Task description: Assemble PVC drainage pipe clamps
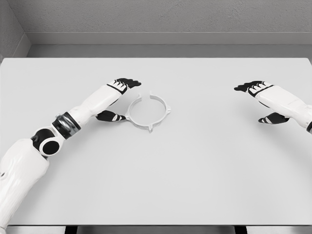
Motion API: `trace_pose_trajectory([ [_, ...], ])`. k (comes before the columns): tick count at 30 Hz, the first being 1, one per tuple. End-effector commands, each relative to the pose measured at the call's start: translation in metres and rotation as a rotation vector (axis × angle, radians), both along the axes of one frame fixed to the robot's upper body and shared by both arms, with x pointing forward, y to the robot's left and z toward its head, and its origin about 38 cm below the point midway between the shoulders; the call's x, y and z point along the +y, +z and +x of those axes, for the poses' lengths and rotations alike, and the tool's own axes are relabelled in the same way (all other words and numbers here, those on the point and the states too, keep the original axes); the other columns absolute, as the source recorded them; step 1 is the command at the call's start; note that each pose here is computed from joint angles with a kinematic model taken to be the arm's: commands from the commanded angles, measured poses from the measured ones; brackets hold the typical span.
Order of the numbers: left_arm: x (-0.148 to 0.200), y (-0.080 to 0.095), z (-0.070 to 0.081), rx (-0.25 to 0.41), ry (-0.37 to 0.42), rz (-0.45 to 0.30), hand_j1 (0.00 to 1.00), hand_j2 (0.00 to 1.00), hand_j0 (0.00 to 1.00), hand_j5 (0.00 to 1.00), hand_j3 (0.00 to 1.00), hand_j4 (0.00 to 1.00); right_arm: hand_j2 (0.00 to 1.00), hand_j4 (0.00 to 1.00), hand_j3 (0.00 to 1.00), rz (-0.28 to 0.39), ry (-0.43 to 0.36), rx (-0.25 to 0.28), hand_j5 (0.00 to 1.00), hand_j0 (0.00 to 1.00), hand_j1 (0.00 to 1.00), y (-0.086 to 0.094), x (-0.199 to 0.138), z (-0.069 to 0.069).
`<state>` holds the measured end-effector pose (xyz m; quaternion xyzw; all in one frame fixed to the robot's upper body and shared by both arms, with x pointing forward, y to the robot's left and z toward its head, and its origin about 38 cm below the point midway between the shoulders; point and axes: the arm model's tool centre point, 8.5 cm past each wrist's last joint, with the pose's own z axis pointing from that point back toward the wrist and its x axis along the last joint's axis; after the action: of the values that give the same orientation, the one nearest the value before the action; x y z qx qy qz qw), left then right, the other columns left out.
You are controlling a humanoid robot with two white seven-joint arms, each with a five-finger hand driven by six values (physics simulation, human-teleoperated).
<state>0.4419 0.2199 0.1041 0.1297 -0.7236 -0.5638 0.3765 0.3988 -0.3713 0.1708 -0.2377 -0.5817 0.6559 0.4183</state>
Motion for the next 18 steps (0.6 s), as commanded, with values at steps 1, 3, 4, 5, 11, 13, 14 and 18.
trace_pose_trajectory([
  [1,0.0002,0.0,0.0002,0.002,0.002,-0.007,1.0,1.0,1.0,1.0,1.0,1.0,1.0,1.0,1.0,0.007,-0.002,-0.001,1.0,1.0,1.0,0.0007,-0.0003,0.0001],
  [3,0.0002,0.0,0.0002,0.002,0.002,-0.007,1.0,1.0,1.0,1.0,1.0,1.0,1.0,1.0,1.0,0.007,-0.002,-0.001,1.0,1.0,1.0,0.0007,-0.0003,0.0001],
  [4,0.0002,0.0,0.0002,0.002,0.002,-0.007,1.0,1.0,1.0,1.0,1.0,1.0,1.0,1.0,1.0,0.007,-0.002,-0.001,1.0,1.0,1.0,0.0007,-0.0003,0.0001],
  [5,0.0005,-0.0004,0.0003,0.003,0.003,-0.006,1.0,1.0,1.0,1.0,1.0,1.0,1.0,1.0,1.0,0.007,-0.002,-0.001,1.0,1.0,1.0,0.0007,-0.0003,0.0001],
  [11,-0.001,-0.0013,0.0001,0.005,0.001,-0.007,1.0,1.0,1.0,1.0,1.0,1.0,1.0,1.0,1.0,0.007,-0.002,-0.001,1.0,1.0,1.0,0.0007,-0.0003,0.0001],
  [13,-0.003,-0.0014,0.0001,0.005,-0.001,-0.011,1.0,1.0,1.0,1.0,1.0,1.0,1.0,1.0,1.0,0.007,-0.002,-0.001,1.0,1.0,1.0,0.0007,-0.0003,0.0001],
  [14,-0.0037,-0.0014,0.0001,0.005,-0.001,-0.012,1.0,1.0,1.0,1.0,1.0,1.0,1.0,1.0,1.0,0.007,-0.002,-0.001,1.0,1.0,1.0,0.0007,-0.0003,0.0001],
  [18,-0.0091,-0.0016,-0.0001,0.006,-0.006,-0.023,1.0,1.0,1.0,1.0,1.0,1.0,1.0,1.0,1.0,0.007,-0.002,-0.001,1.0,1.0,1.0,0.0007,-0.0003,0.0001],
])
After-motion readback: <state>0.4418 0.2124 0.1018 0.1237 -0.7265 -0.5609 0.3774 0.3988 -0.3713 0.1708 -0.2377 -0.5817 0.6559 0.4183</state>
